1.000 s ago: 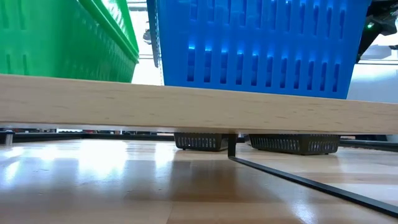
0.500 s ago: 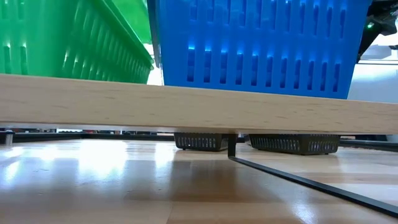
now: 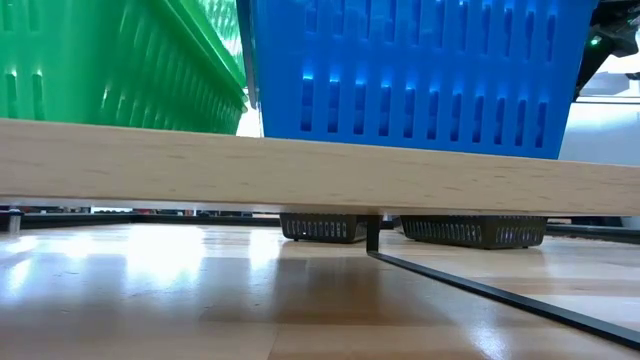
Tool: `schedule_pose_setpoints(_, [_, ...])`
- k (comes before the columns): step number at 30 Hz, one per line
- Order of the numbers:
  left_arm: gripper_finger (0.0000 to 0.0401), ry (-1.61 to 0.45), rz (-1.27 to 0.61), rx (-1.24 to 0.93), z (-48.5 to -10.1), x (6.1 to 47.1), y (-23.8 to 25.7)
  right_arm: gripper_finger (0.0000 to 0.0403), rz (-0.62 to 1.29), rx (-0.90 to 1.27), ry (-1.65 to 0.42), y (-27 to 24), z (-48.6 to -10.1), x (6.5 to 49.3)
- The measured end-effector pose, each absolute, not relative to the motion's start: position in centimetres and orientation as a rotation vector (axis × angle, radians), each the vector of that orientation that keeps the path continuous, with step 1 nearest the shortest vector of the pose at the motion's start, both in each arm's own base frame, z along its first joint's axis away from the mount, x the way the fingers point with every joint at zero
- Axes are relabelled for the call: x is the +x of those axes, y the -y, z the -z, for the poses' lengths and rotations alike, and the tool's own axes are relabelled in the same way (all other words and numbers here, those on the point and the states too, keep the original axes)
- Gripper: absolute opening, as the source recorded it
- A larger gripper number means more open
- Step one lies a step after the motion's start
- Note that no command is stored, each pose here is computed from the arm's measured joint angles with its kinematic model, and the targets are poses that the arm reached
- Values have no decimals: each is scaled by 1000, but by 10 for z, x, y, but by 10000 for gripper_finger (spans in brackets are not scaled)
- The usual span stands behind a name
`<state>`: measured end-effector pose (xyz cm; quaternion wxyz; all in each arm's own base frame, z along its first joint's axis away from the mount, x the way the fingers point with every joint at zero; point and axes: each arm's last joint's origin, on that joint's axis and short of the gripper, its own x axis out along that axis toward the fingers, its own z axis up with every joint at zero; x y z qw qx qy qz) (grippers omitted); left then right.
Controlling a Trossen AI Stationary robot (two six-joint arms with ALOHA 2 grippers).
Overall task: Stack baskets on shelf by color
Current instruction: Stack the green basket on top of the stacked green basket
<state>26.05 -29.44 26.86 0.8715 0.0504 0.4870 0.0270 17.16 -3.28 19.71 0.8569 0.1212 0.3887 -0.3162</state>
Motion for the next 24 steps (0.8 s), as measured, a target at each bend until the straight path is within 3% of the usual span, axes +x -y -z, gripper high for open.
schedule_pose_setpoints(12, [8, -1030, -67, 70, -262, 261, 294, 118, 664, 255, -817, 33, -197, 172])
schedule_pose_setpoints(24, [113, -1065, -78, 26, -262, 272, 284, 118, 665, 255, -817, 33, -197, 172])
